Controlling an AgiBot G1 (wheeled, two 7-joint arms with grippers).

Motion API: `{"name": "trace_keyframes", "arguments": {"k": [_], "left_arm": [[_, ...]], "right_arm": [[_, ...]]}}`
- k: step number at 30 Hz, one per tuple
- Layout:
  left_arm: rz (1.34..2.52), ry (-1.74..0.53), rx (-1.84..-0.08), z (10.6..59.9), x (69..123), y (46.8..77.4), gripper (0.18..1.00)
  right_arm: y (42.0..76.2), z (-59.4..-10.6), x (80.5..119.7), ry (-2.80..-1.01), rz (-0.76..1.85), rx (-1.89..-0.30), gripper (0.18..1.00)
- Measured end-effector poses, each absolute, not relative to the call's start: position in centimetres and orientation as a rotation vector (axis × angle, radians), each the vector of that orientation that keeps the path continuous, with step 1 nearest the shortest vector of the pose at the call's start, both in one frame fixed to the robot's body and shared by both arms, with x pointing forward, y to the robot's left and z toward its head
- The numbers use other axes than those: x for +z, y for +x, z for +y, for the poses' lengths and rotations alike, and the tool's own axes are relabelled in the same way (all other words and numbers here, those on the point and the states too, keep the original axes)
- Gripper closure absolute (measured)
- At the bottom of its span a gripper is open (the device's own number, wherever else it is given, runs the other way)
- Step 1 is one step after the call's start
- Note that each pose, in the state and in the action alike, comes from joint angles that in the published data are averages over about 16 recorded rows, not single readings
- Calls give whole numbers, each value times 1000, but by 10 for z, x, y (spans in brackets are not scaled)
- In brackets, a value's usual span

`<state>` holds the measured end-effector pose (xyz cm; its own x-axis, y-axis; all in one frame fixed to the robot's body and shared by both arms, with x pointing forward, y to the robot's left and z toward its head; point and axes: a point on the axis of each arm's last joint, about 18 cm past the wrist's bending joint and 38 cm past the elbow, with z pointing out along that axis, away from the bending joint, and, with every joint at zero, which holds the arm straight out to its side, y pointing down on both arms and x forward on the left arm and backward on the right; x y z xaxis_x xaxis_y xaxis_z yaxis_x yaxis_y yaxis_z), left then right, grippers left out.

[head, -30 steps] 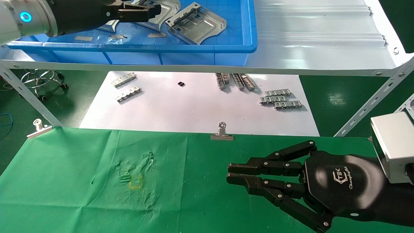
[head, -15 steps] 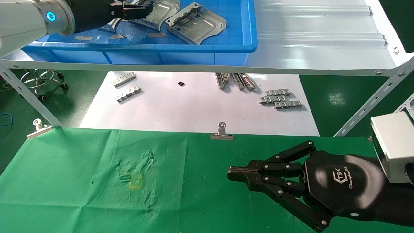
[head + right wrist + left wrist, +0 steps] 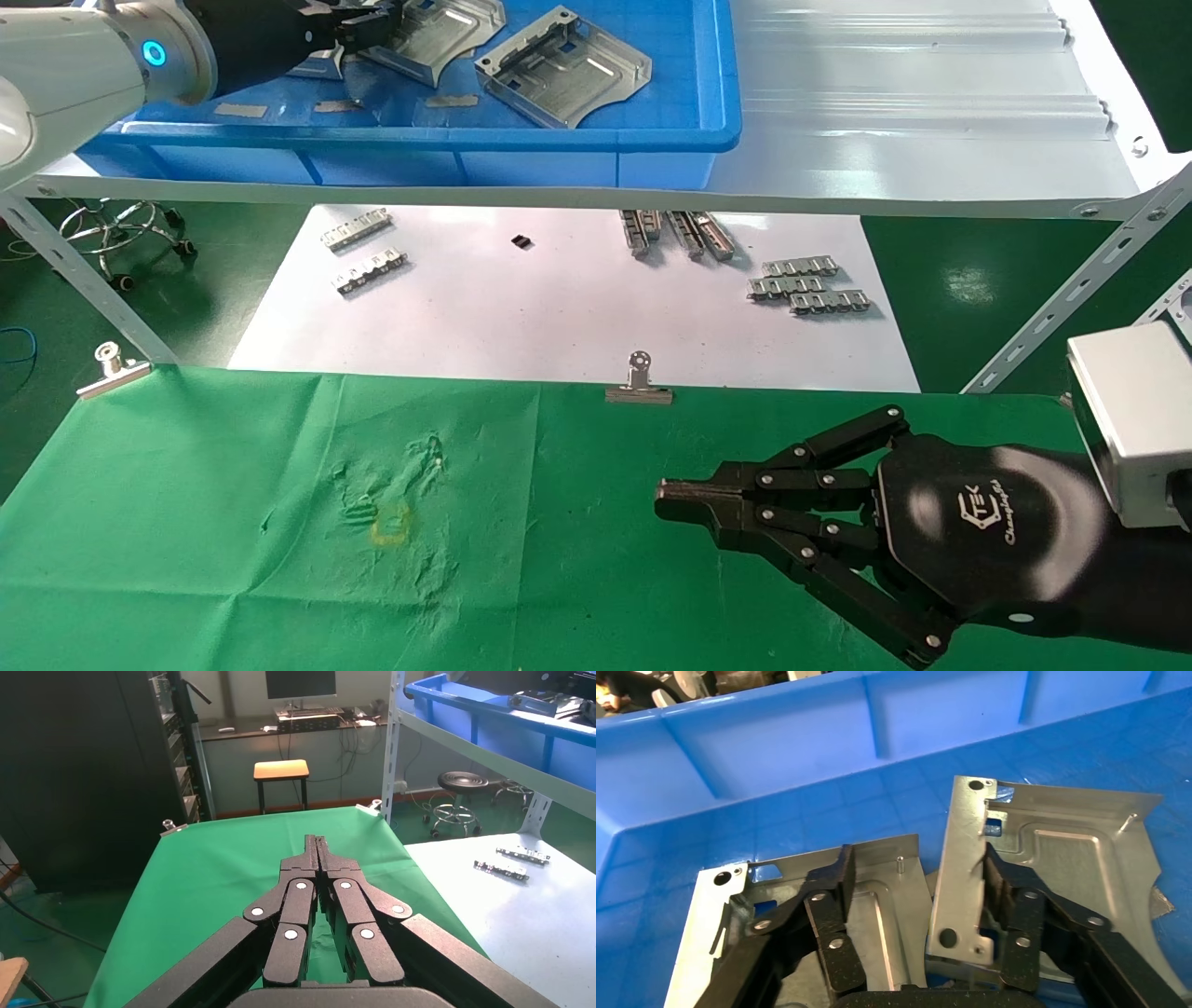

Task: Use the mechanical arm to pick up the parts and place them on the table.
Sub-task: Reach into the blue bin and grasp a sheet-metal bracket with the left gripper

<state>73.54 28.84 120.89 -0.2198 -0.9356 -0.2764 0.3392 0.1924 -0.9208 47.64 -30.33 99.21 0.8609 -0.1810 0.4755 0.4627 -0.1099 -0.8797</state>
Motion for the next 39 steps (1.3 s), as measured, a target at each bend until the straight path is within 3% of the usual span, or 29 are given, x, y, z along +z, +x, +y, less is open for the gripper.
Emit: {"name": "trace_keyframes", "arguments": {"k": [16,23,39], "left_arm": [[1272,-643,-1366,288,1210,732,797],[1276,-622,-1384,289,1215,727,867],[1285,-600,-1372,294,1214,725,904]], "right_arm": [[476,-303,992,-1593,-226,-552,987],[476,-303,992,-1593,-226,-552,987],[476,-303,992,-1593,-226,-552,987]]}}
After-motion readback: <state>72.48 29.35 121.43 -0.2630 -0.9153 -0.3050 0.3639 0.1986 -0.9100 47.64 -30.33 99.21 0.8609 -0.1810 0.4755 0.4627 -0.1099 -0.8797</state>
